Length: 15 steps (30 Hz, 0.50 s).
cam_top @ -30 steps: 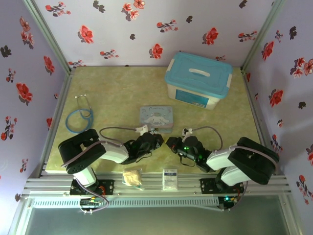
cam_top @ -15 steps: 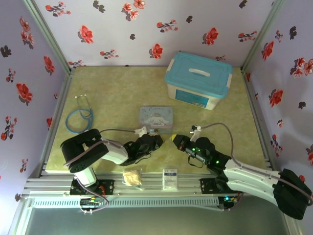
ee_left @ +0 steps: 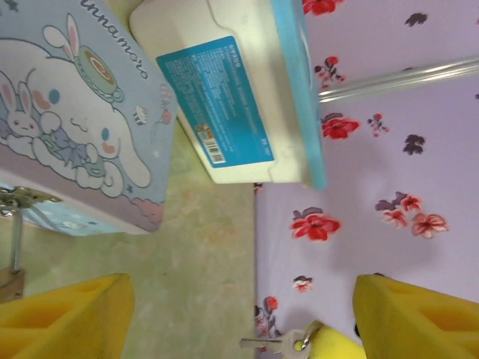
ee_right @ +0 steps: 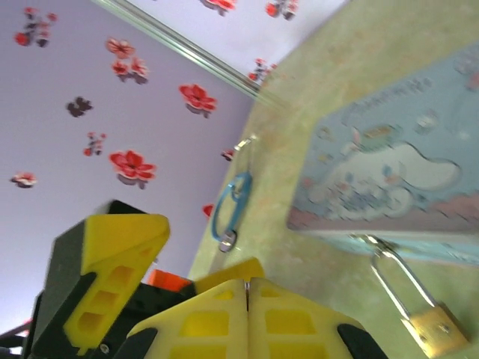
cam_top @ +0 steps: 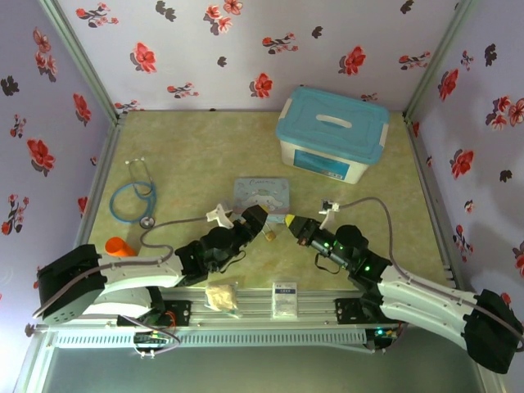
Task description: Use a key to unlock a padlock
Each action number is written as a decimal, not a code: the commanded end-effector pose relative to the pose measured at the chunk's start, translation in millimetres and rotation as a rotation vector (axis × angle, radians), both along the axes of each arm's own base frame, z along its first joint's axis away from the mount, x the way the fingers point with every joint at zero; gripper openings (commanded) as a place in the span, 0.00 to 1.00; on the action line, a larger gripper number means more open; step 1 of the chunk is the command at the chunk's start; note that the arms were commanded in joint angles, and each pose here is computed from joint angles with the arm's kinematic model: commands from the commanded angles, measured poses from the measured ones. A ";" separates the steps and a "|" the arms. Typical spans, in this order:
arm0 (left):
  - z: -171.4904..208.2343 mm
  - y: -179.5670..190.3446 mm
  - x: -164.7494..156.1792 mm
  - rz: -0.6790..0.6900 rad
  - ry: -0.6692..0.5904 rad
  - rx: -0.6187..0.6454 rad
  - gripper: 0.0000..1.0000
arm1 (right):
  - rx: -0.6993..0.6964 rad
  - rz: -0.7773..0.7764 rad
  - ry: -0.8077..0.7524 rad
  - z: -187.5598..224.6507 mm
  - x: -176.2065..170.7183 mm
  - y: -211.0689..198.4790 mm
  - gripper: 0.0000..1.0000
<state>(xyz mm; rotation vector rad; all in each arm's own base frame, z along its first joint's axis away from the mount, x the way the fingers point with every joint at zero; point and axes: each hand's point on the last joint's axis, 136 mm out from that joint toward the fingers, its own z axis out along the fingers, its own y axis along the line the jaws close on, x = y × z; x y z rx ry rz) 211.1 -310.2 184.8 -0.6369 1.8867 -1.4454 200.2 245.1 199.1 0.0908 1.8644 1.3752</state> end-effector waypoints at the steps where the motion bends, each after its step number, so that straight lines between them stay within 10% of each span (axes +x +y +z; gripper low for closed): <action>1: 12.6 4.4 1.9 0.056 0.048 -0.174 0.80 | 0.062 0.042 -0.129 46.3 0.1 14.6 0.00; 15: 21.3 -10.3 -0.6 0.011 0.075 -0.400 0.93 | 0.058 0.174 -0.118 41.8 -2.9 77.8 0.00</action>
